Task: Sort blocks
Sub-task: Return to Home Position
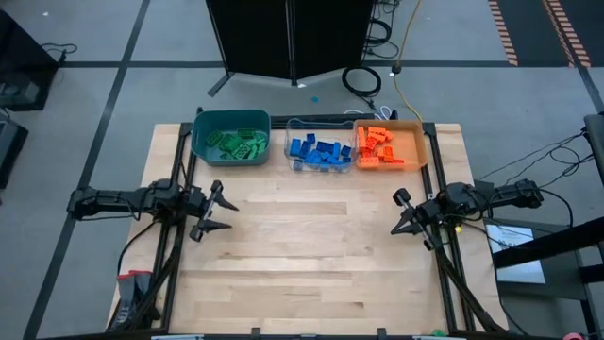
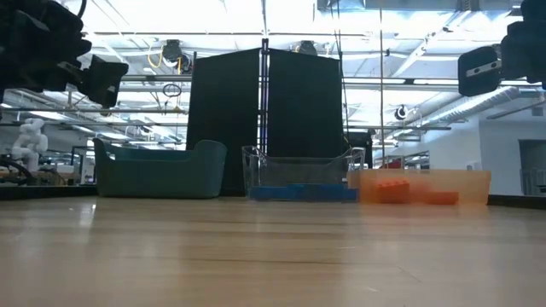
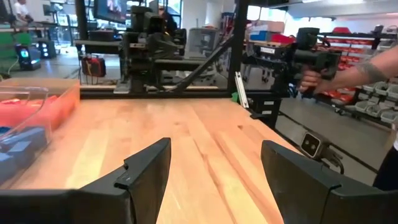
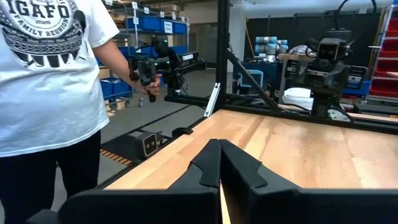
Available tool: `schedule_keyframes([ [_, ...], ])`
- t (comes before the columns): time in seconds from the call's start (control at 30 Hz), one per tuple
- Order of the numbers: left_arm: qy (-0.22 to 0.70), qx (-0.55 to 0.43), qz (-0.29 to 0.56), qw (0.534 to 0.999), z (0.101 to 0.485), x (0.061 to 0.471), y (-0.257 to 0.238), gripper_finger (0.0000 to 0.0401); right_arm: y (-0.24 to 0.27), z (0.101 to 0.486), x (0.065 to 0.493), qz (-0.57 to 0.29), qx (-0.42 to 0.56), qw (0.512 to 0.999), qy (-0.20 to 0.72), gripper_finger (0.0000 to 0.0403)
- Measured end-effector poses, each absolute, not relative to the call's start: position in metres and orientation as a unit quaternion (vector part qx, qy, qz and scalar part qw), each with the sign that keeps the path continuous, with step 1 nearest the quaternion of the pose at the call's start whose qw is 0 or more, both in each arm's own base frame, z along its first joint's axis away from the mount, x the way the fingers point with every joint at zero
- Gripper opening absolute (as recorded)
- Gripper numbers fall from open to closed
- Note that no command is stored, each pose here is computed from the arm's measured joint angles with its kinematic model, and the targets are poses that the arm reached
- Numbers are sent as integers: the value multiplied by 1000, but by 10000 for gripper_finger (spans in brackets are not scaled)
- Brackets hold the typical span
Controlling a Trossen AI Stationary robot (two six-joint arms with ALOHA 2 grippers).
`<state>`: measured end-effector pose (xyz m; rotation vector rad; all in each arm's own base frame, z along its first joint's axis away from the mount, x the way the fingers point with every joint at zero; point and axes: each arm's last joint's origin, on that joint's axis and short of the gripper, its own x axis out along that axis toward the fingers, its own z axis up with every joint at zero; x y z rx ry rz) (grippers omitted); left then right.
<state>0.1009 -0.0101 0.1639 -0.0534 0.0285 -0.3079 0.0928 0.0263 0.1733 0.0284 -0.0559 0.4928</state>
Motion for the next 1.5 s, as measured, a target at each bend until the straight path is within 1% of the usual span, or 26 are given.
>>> schedule_keyframes([
  [0.1, 13, -19, -157, 987, 164, 101, -10, 252, 25, 173, 93, 217, 12, 976, -25, 0],
  [0.3, 12, -13, -158, 987, 164, 101, -10, 252, 19, 169, 96, 105, -6, 994, -11, 0],
  [0.37, 13, -22, -158, 987, 164, 101, -10, 252, 18, 169, 96, 87, -10, 996, -10, 0],
  [0.5, 14, -26, -158, 987, 164, 101, -10, 252, 17, 169, 96, 84, -17, 996, -11, 0],
  [0.63, 18, -51, -153, 987, 164, 101, -10, 252, 17, 169, 96, 82, -18, 996, -11, 0],
  [1.5, 18, -49, -150, 987, 164, 101, -10, 252, 17, 169, 96, 82, -18, 996, -12, 0],
])
